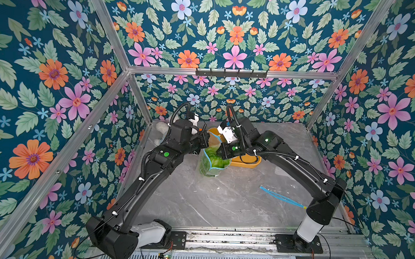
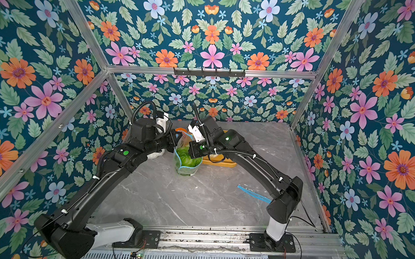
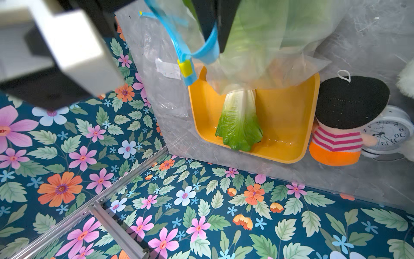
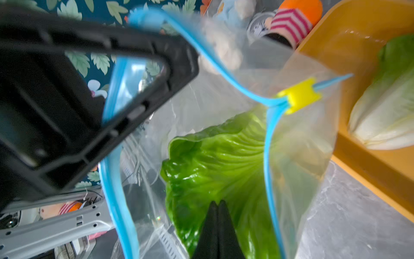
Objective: Put the chinese cabbages into a zipper bag and zip it
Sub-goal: Adjust the zipper food storage bag at the center of the board.
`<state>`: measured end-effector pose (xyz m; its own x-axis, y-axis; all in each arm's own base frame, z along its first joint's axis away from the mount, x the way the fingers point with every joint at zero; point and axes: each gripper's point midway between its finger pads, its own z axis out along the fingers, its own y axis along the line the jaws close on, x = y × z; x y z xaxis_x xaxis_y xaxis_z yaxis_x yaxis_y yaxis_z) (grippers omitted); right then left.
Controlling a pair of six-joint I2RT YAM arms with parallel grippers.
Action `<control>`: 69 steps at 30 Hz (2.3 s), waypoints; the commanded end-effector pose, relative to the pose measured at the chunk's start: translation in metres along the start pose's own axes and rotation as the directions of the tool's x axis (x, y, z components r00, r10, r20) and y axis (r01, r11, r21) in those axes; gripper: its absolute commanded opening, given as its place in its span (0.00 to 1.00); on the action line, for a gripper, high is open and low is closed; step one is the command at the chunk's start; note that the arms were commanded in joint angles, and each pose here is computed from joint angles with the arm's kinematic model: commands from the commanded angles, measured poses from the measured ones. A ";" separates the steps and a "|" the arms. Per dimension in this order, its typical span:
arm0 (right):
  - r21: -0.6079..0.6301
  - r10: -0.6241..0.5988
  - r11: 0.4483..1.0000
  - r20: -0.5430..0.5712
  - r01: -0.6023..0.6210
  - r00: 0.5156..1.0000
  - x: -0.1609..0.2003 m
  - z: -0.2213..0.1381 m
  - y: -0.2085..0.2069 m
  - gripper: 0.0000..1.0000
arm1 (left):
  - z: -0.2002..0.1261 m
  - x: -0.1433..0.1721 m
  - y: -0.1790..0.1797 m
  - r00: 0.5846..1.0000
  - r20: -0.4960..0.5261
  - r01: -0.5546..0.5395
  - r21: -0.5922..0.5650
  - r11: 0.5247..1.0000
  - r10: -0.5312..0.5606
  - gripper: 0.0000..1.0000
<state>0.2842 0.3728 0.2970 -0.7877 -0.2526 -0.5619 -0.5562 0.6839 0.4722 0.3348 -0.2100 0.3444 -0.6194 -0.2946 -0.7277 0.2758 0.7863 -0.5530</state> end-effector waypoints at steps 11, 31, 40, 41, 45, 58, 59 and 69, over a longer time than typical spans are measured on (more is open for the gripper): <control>-0.087 0.007 0.996 -0.018 -0.009 1.000 0.030 0.045 0.018 0.00 | -0.006 -0.014 -0.028 0.984 0.091 0.139 0.133 0.981 -0.152 0.00; 0.221 0.222 0.946 0.084 -0.236 0.971 0.055 -0.066 -0.029 0.44 | 0.005 -0.010 -0.003 0.983 0.129 0.132 0.020 0.991 -0.133 0.00; 0.104 0.446 0.882 0.131 -0.459 0.886 0.054 -0.035 -0.026 0.40 | 0.005 -0.010 -0.002 0.980 0.140 0.141 0.023 0.990 -0.143 0.00; 0.092 0.454 0.880 0.121 -0.466 0.883 0.054 -0.031 -0.024 0.39 | 0.005 -0.010 -0.002 0.979 0.142 0.142 0.025 0.990 -0.144 0.00; 0.071 0.460 0.880 0.110 -0.469 0.881 0.049 -0.028 -0.018 0.37 | 0.002 -0.012 -0.004 0.978 0.149 0.140 0.036 0.990 -0.144 0.00; 0.040 0.517 0.850 0.130 -0.525 0.846 0.053 -0.014 -0.028 0.13 | 0.002 -0.014 -0.006 0.974 0.160 0.151 0.053 0.987 -0.158 0.00; 0.038 0.503 0.858 0.141 -0.513 0.852 0.050 -0.016 -0.027 0.09 | 0.002 -0.015 -0.006 0.974 0.163 0.151 0.052 0.987 -0.158 0.00; 0.054 0.232 0.967 0.210 -0.249 0.950 0.006 -0.077 -0.009 0.00 | -0.020 -0.017 -0.021 0.986 0.102 0.125 0.059 0.990 -0.130 0.00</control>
<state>0.2679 0.3175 0.3334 -0.8492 0.1717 -0.4993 -0.2179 0.7474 0.6277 0.3340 -0.2084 0.3725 -0.5494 -0.4772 -0.6859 0.2116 0.7146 -0.6667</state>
